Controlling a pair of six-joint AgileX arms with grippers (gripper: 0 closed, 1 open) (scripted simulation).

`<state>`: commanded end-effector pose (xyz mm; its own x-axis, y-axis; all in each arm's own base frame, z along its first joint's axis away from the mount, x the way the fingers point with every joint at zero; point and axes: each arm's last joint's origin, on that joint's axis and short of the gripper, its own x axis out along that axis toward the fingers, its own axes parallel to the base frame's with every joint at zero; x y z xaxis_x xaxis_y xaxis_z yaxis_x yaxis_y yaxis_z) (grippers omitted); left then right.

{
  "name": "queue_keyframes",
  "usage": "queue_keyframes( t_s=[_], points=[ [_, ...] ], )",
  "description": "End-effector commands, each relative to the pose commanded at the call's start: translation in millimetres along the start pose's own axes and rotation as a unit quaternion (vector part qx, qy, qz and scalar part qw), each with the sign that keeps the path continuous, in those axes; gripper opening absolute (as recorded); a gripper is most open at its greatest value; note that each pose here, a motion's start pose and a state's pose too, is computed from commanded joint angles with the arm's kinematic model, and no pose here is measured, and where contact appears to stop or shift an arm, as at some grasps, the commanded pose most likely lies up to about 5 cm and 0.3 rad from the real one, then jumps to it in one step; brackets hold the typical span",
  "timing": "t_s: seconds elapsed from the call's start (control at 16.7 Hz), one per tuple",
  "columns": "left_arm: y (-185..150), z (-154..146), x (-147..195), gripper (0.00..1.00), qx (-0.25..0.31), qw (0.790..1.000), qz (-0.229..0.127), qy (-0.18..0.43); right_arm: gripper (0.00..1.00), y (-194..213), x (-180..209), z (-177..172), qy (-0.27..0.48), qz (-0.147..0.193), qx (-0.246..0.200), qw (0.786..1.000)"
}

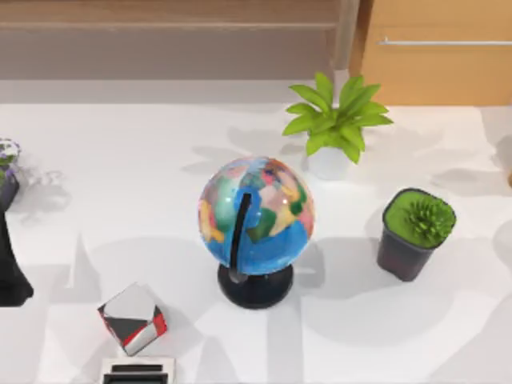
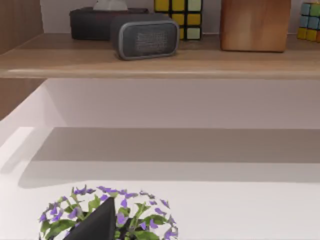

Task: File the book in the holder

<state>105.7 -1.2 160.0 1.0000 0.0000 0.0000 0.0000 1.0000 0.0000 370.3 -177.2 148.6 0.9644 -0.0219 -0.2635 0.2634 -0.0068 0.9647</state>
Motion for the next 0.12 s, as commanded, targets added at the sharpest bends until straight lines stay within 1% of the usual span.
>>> queue_keyframes(
  t_s=[0.12],
  points=[
    [0.0,0.0,0.0,1.0,0.0,1.0,0.0,0.0,1.0,0.0,0.0,0.0,0.0,0.0,0.0,1.0]
  ],
)
